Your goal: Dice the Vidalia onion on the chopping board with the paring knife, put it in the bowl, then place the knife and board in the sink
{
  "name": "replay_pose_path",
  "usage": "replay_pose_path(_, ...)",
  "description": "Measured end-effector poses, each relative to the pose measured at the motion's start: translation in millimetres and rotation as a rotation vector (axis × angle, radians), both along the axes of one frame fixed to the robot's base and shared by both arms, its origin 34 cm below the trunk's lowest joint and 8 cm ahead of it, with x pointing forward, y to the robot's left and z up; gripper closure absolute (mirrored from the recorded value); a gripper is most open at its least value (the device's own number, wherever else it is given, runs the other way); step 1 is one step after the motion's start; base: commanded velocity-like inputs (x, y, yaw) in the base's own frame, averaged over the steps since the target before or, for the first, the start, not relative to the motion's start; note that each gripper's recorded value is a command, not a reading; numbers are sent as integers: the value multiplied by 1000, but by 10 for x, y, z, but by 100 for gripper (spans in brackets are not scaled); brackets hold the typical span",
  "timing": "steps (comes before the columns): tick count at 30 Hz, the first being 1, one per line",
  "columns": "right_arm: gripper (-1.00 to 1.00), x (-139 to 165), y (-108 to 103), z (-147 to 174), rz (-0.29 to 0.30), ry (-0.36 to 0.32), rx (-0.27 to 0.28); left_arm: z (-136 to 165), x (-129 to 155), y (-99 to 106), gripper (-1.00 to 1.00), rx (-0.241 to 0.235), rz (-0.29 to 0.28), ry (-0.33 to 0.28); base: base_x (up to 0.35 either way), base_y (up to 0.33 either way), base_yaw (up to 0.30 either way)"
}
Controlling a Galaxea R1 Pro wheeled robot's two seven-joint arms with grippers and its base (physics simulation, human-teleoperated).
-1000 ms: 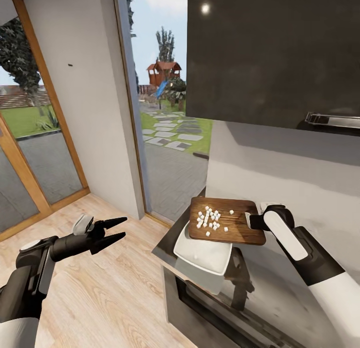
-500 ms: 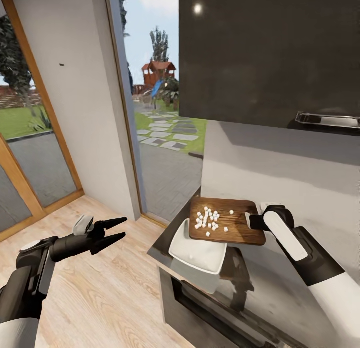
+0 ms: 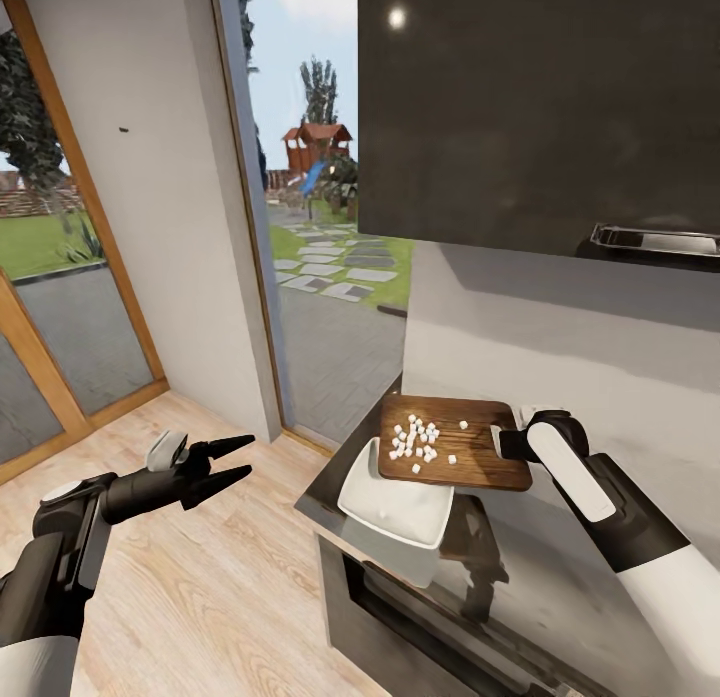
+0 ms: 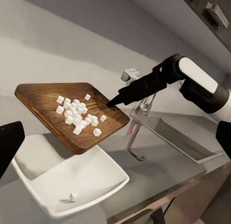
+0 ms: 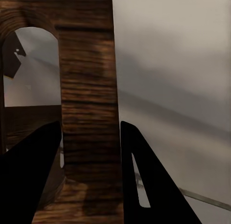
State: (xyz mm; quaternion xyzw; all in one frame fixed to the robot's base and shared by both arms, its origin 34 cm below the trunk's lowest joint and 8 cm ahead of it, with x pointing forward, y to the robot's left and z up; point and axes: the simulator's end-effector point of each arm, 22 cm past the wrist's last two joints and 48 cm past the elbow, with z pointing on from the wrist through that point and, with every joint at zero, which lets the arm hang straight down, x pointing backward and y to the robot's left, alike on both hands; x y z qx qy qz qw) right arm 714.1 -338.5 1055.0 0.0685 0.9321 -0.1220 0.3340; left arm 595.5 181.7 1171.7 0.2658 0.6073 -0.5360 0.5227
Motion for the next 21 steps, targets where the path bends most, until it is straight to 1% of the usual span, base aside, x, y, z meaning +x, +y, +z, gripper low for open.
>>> replay_pose_path(16, 100, 1, 1, 0, 0, -1, 1, 0, 1, 2, -100, 0, 1, 0, 0, 0, -1)
replay_pose_path(21, 100, 0, 0, 0, 0, 0, 0, 0, 1, 2, -100, 0, 0, 0, 0, 0, -154)
